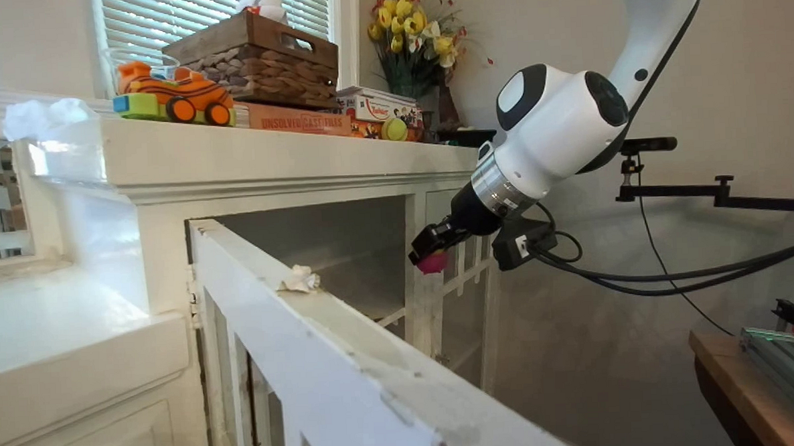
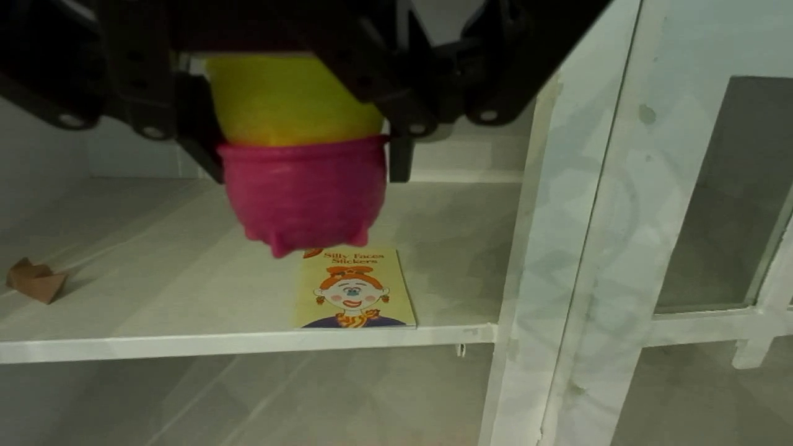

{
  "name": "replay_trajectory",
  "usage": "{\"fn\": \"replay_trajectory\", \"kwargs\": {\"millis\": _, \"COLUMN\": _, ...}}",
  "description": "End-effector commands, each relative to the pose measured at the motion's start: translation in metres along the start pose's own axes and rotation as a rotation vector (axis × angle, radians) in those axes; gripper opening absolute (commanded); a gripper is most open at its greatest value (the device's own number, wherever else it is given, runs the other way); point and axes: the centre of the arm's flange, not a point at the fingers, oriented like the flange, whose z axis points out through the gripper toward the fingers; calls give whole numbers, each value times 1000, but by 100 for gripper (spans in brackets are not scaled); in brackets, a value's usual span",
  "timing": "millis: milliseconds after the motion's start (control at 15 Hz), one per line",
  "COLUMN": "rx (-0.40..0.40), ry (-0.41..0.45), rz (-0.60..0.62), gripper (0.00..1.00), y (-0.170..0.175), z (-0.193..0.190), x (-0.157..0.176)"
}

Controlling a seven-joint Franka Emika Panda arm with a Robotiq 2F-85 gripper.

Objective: Place the stacked bowls in the cabinet then unstack them.

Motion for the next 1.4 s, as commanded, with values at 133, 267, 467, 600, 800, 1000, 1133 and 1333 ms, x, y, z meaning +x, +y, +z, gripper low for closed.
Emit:
{"fn": "replay_trajectory", "kwargs": {"millis": 133, "rx": -31, "ry": 44, "rz": 15, "gripper": 37, "y": 2, "z": 20, "x": -6}}
{"fn": "replay_trajectory", "kwargs": {"millis": 267, "rx": -57, "ry": 57, "rz": 36, "gripper": 37, "y": 5, "z": 31, "x": -7}}
{"fn": "replay_trajectory", "kwargs": {"millis": 467, "rx": -86, "ry": 70, "rz": 88, "gripper": 37, "y": 7, "z": 48, "x": -11}}
{"fn": "replay_trajectory", "kwargs": {"millis": 600, "rx": -95, "ry": 78, "rz": 121, "gripper": 37, "y": 6, "z": 57, "x": -11}}
{"fn": "replay_trajectory", "kwargs": {"millis": 800, "rx": -95, "ry": 104, "rz": 174, "gripper": 37, "y": 1, "z": 71, "x": -11}}
{"fn": "replay_trajectory", "kwargs": {"millis": 1000, "rx": -103, "ry": 140, "rz": 206, "gripper": 37, "y": -5, "z": 90, "x": -11}}
{"fn": "replay_trajectory", "kwargs": {"millis": 1133, "rx": -105, "ry": 164, "rz": 218, "gripper": 37, "y": -9, "z": 103, "x": -10}}
{"fn": "replay_trajectory", "kwargs": {"millis": 1333, "rx": -116, "ry": 185, "rz": 216, "gripper": 37, "y": -16, "z": 124, "x": -11}}
